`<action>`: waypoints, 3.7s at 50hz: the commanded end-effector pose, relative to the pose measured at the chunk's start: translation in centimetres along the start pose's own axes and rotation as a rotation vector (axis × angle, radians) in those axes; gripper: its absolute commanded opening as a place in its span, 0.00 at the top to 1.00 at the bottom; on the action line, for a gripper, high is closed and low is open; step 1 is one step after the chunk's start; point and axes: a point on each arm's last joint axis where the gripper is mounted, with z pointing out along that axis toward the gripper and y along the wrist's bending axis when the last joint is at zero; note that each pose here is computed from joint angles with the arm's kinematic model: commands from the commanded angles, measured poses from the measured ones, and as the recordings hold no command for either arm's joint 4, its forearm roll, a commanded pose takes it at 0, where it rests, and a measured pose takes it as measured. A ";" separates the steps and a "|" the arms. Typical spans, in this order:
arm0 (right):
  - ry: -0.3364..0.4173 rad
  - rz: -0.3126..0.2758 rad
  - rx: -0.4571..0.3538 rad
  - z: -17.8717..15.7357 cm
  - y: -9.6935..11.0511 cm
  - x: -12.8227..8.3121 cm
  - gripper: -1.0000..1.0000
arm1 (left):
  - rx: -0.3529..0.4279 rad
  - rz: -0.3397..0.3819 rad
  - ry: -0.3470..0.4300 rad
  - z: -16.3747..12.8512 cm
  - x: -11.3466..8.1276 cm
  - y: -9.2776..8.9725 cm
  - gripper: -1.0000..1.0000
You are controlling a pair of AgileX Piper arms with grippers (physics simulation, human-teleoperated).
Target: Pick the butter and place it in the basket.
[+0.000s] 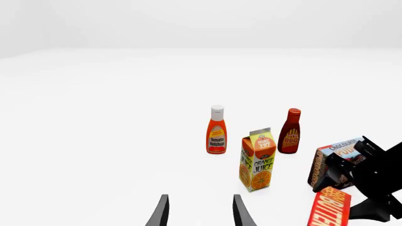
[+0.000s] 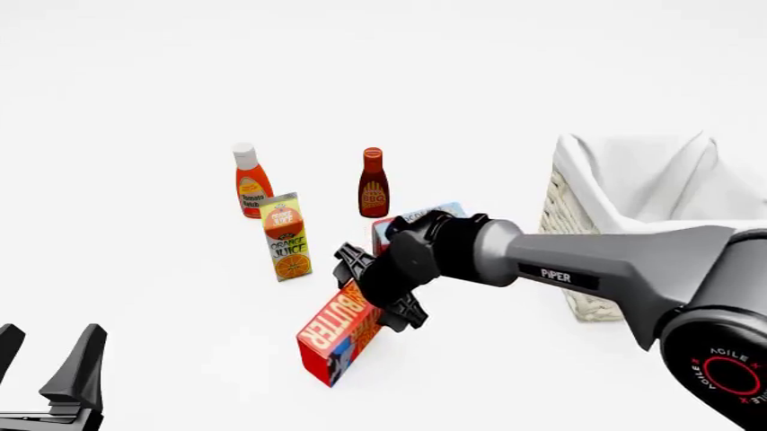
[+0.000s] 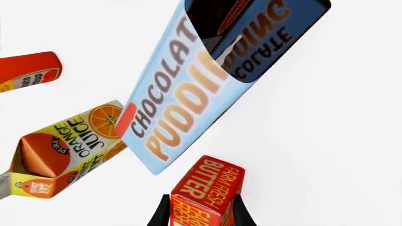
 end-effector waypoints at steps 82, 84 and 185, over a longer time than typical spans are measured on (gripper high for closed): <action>-0.198 0.022 -0.237 -20.4 -5.7 -3.1 1.00 | 0.000 0.000 0.000 0.0 0.0 0.0 0.00; -0.202 0.024 -0.248 -21.1 -5.8 -3.0 1.00 | 0.000 0.000 0.000 0.0 0.0 0.0 0.00; -0.492 0.404 -0.583 -38.7 -12.5 -3.1 1.00 | 0.000 0.000 0.000 0.0 0.0 0.0 0.00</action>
